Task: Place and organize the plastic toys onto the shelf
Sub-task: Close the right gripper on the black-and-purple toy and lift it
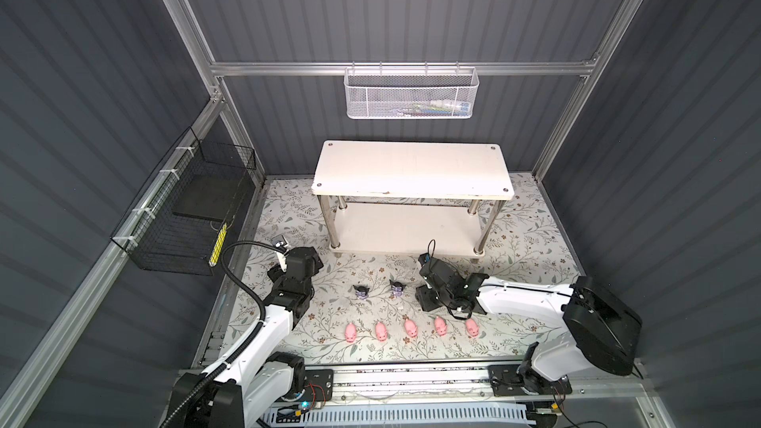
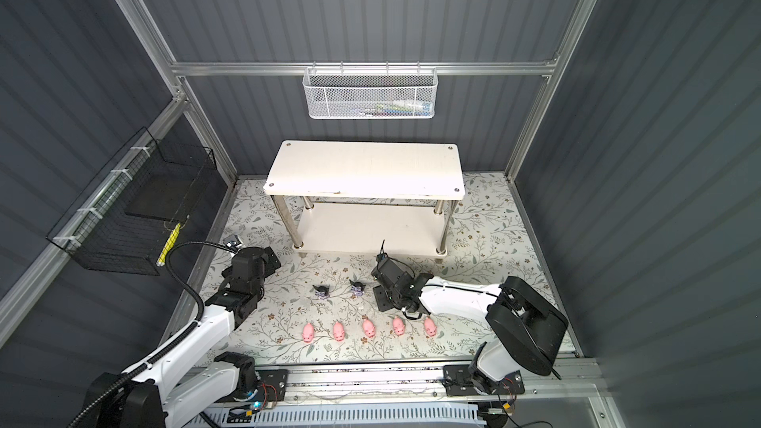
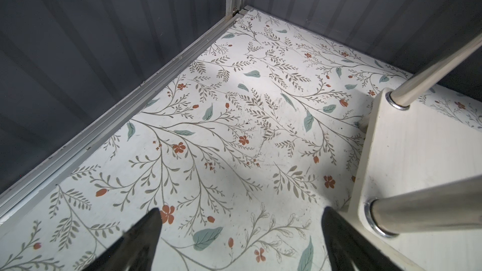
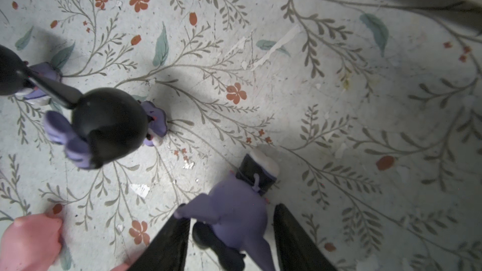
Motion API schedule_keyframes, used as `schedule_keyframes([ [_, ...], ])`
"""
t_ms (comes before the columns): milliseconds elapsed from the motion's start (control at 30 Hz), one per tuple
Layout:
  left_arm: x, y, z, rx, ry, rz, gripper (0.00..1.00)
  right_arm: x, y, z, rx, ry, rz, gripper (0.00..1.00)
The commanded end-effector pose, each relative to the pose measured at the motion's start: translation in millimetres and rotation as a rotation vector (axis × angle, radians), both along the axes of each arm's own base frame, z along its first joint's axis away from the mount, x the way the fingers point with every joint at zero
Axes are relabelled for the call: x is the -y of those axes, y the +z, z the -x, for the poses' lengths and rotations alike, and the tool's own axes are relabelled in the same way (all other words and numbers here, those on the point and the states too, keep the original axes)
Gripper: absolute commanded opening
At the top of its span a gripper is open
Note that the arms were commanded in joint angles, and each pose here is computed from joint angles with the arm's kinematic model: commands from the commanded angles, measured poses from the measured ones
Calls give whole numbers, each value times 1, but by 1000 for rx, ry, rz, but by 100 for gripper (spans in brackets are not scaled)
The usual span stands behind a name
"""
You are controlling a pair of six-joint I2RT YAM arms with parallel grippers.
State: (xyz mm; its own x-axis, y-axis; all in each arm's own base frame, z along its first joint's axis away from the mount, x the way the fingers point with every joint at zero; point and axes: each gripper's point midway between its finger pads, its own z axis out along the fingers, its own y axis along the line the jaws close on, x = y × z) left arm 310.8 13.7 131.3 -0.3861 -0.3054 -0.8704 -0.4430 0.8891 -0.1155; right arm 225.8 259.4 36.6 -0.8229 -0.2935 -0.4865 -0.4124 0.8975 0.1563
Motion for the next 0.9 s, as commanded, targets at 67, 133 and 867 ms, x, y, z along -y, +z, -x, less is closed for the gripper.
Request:
schedule_keyframes([
  [67, 1, -4, -2, 0, 3, 11, 96, -2, -1, -2, 0, 8, 33, 53],
  [133, 1, -4, -2, 0, 4, 12, 96, -1, -2, -2, -2, 6, 40, 51],
  [867, 4, -8, -7, -12, -6, 17, 96, 35, 54, -9, 98, -16, 108, 33],
])
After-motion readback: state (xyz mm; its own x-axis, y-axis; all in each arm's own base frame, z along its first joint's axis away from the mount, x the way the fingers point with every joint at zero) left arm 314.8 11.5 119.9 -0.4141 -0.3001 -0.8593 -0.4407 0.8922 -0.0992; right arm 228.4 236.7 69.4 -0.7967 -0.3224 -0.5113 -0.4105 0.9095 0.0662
